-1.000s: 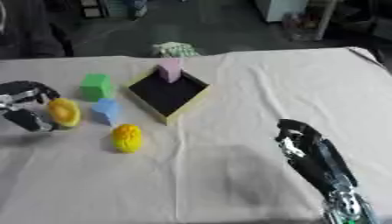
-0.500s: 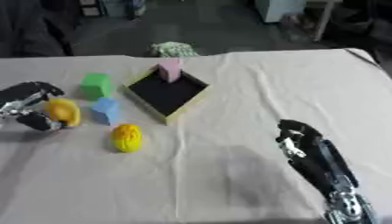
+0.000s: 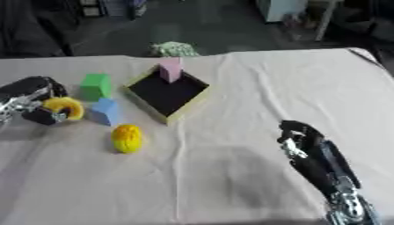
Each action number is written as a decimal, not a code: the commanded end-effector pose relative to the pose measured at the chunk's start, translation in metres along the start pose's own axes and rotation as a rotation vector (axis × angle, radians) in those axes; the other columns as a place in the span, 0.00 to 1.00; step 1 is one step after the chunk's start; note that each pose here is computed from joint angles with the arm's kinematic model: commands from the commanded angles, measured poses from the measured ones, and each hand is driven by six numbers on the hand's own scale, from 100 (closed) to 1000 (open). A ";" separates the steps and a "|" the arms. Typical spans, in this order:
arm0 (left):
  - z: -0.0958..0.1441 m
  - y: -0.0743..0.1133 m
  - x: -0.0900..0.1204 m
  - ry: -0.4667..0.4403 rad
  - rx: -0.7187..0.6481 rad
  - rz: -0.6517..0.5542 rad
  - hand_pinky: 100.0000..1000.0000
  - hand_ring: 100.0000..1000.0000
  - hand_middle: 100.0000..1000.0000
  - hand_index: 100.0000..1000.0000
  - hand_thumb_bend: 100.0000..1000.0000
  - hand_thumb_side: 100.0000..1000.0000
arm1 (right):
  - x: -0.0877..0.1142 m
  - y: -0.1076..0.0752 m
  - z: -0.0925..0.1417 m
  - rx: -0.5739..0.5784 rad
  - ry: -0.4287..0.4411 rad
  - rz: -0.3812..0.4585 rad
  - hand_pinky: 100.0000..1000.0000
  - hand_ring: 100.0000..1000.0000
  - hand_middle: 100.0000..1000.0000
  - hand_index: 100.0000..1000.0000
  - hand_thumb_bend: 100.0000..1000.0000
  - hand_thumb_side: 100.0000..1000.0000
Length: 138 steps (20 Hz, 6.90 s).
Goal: Pick up objects on the table and place them in the box.
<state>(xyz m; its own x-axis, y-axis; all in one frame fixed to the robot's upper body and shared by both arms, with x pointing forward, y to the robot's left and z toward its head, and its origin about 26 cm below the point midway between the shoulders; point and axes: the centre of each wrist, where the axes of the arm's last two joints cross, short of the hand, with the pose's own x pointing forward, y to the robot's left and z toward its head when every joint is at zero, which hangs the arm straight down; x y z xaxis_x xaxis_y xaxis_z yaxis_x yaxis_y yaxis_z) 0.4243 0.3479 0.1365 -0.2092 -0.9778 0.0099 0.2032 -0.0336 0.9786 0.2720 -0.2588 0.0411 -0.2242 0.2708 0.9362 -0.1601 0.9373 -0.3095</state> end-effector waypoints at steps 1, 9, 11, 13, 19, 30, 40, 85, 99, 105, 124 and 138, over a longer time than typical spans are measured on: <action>0.015 0.062 -0.002 -0.013 0.143 -0.047 0.54 0.43 0.42 0.61 0.17 0.12 | 0.004 -0.003 -0.001 0.002 -0.017 0.012 0.65 0.66 0.73 0.79 0.00 0.48; 0.000 0.113 0.047 -0.121 0.295 -0.033 0.53 0.42 0.41 0.62 0.21 0.12 | 0.005 -0.002 -0.002 0.010 -0.018 0.005 0.65 0.66 0.73 0.79 0.00 0.50; -0.012 0.110 0.059 -0.132 0.300 -0.017 0.53 0.42 0.41 0.61 0.22 0.12 | 0.006 -0.001 -0.004 0.016 -0.026 0.001 0.65 0.66 0.73 0.79 0.00 0.50; -0.024 0.105 0.069 -0.131 0.312 -0.003 0.53 0.42 0.41 0.62 0.22 0.11 | 0.009 0.000 -0.007 0.025 -0.038 -0.004 0.65 0.66 0.73 0.79 0.00 0.51; -0.046 0.093 0.086 -0.109 0.378 0.015 0.53 0.43 0.41 0.62 0.25 0.12 | 0.018 0.002 -0.015 0.044 -0.071 -0.012 0.65 0.66 0.73 0.79 0.00 0.54; -0.066 0.074 0.115 -0.154 0.466 -0.010 0.60 0.51 0.50 0.69 0.45 0.25 | 0.027 0.003 -0.023 0.063 -0.104 -0.020 0.65 0.66 0.73 0.79 0.00 0.57; -0.068 0.064 0.124 -0.186 0.448 -0.035 0.63 0.54 0.53 0.72 0.47 0.26 | 0.028 0.003 -0.024 0.063 -0.110 -0.019 0.65 0.66 0.73 0.79 0.00 0.57; -0.009 0.054 -0.049 0.249 0.059 0.092 0.78 0.75 0.76 0.86 0.32 0.10 | 0.025 -0.004 -0.021 0.039 -0.093 0.000 0.65 0.66 0.74 0.79 0.00 0.61; 0.008 0.126 -0.017 0.106 0.290 -0.036 0.52 0.40 0.39 0.60 0.12 0.08 | 0.020 -0.005 -0.018 0.031 -0.080 0.010 0.65 0.66 0.74 0.79 0.00 0.57; -0.005 0.143 0.037 -0.055 0.322 -0.043 0.53 0.42 0.40 0.60 0.12 0.07 | 0.020 -0.003 -0.017 0.042 -0.082 0.008 0.65 0.66 0.74 0.79 0.00 0.57; -0.049 0.113 0.105 -0.243 0.285 -0.132 0.62 0.51 0.47 0.66 0.06 0.05 | 0.037 0.005 -0.034 0.093 -0.152 -0.019 0.65 0.66 0.74 0.79 0.00 0.62; -0.048 0.108 0.100 -0.273 0.230 -0.192 0.78 0.80 0.79 0.88 0.47 0.16 | 0.041 0.003 -0.036 0.086 -0.164 -0.018 0.66 0.66 0.74 0.79 0.00 0.63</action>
<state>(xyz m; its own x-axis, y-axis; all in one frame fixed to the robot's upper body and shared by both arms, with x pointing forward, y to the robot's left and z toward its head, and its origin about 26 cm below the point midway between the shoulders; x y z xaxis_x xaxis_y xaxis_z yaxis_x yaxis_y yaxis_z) 0.4728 0.2300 0.2168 -0.4823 -0.8683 -0.1164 -0.0464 -0.1074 0.9931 0.2969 -0.2361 0.0754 -0.3426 0.2074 0.9163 -0.2522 0.9192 -0.3024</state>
